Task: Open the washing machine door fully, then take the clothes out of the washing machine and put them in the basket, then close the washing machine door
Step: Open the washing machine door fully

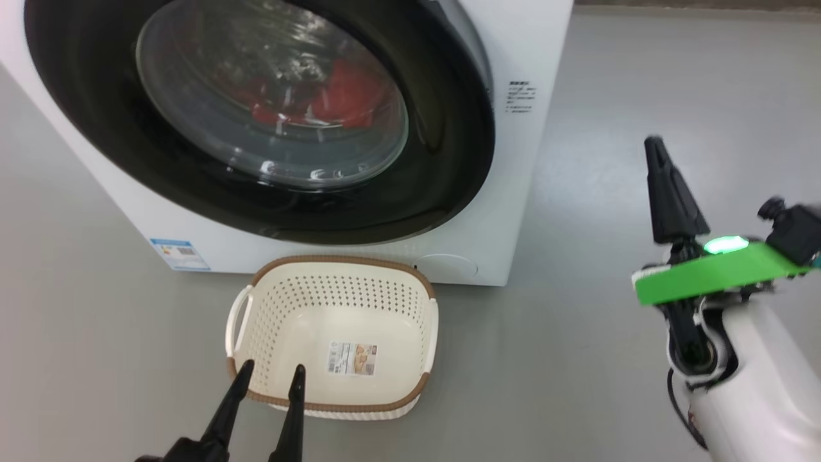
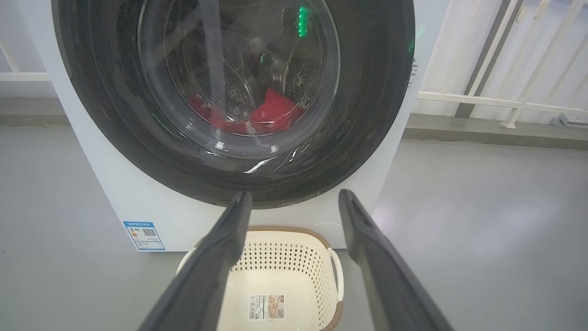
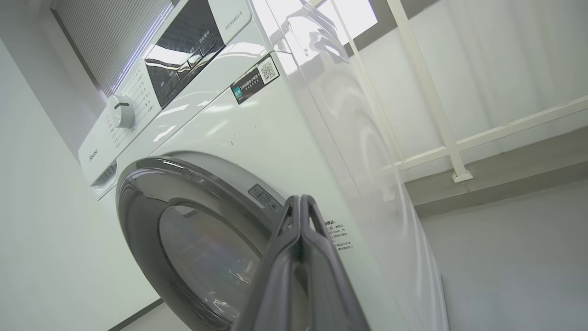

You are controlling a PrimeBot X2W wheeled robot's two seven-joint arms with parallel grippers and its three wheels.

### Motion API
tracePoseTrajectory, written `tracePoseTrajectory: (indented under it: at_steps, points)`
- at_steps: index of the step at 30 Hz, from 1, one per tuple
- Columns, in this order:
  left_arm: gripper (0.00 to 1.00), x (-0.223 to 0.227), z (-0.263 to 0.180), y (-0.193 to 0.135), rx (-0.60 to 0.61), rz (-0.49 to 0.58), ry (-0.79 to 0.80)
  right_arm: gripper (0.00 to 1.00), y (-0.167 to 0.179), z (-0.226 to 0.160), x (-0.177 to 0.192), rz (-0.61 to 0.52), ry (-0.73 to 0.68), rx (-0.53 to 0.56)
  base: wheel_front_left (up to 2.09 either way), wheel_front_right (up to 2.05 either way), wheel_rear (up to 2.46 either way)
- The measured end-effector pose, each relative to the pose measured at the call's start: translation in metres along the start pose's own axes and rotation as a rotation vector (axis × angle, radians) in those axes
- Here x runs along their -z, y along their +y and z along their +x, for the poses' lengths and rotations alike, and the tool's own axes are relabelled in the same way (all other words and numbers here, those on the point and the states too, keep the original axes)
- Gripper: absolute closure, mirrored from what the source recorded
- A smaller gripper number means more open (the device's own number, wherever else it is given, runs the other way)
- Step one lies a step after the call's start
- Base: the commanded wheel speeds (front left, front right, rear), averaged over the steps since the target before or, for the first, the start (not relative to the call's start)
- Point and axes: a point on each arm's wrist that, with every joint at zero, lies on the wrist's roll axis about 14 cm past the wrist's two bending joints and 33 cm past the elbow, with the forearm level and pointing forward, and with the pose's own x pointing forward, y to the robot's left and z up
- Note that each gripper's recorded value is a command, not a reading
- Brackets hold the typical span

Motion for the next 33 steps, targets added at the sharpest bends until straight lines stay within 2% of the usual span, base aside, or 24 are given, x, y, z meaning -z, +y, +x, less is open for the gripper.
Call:
tracePoseTrajectory:
  at_steps: [6, 18, 33]
  points:
    - [0.00, -0.001, 0.006, 0.005, -0.017, -0.007, -0.002, 1.00, 0.013, 0.035, 0.005, 0.016, 0.014, -0.065, 0.00, 0.00, 0.00]
    - [0.00, 0.006, 0.028, 0.017, -0.055, -0.013, 0.023, 1.00, 0.021, 0.103, 0.055, 0.107, 0.149, -0.144, 0.00, 0.00, 0.00]
    - [0.00, 0.020, 0.042, 0.027, -0.085, -0.021, 0.063, 1.00, 0.033, 0.139, 0.121, 0.399, 0.442, -0.171, 0.00, 0.00, 0.00]
